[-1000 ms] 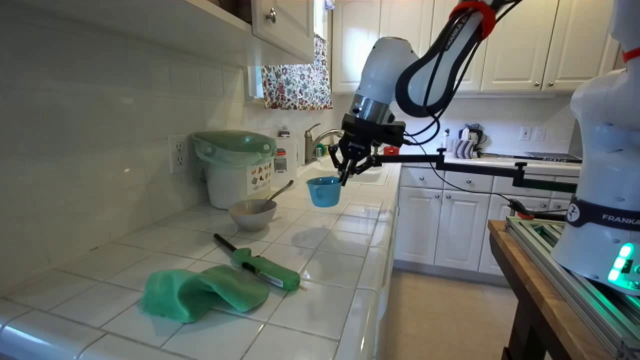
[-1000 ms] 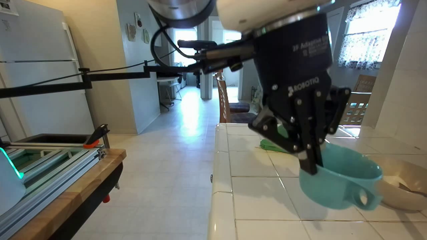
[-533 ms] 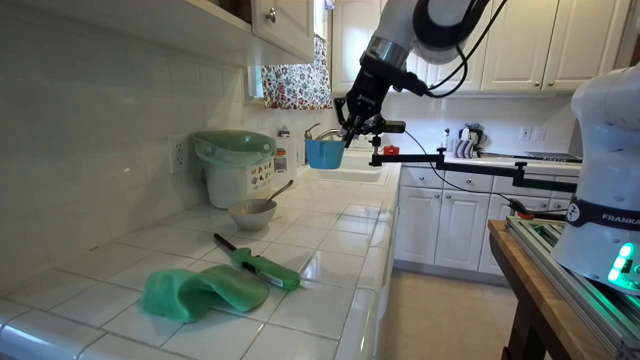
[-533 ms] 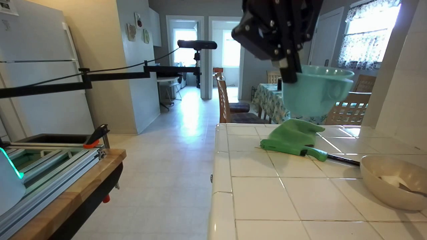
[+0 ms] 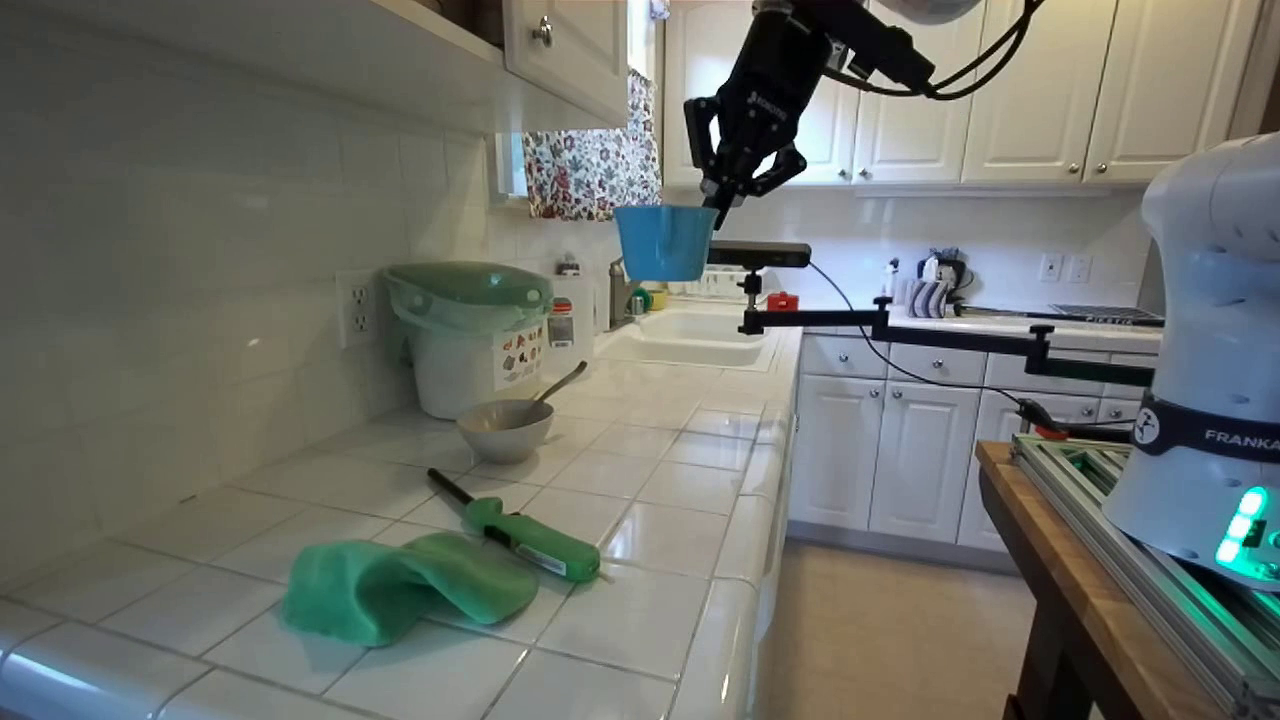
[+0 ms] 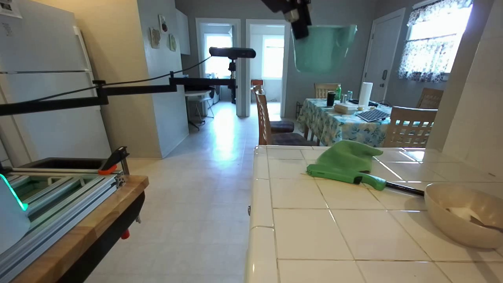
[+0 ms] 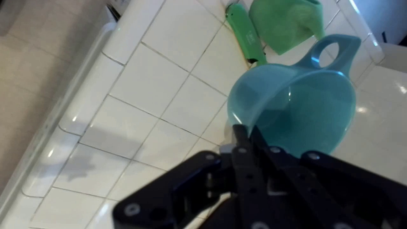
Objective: Put the blue object inside the top cupboard
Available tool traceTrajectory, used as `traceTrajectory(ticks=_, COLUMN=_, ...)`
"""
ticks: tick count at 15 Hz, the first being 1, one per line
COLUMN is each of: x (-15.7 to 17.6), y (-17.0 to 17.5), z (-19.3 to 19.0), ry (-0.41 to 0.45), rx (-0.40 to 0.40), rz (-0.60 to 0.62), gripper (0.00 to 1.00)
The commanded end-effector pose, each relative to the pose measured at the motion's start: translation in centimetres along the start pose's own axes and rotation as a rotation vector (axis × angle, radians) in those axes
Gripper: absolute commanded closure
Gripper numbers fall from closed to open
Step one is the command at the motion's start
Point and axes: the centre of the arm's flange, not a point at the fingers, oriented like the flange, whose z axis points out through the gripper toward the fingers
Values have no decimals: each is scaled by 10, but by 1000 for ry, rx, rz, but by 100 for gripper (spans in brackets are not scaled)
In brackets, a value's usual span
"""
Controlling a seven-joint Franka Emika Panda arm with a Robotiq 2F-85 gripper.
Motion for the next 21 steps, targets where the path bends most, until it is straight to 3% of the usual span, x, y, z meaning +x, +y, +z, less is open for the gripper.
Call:
traceTrajectory(ticks=1, x=-9, y=-9, z=-13, ry=9, rx=11, rz=-30, gripper=95)
traceTrajectory(ticks=3, x=-19, y=-18, z=-31, ry=14, rx=16, rz=-57, gripper=95)
traceTrajectory(ticks=8, x=-17, y=-21, z=-34, ry=15, rx=7, rz=-67, gripper=99)
traceTrajectory(ticks=15, x=-31, y=-99, z=-88, ry=98, rx=84, rz=-178, gripper=99)
traceTrajectory(ticks=21, x=-9, y=-164, z=-90, ry=135, rx=120, rz=-216, gripper=99)
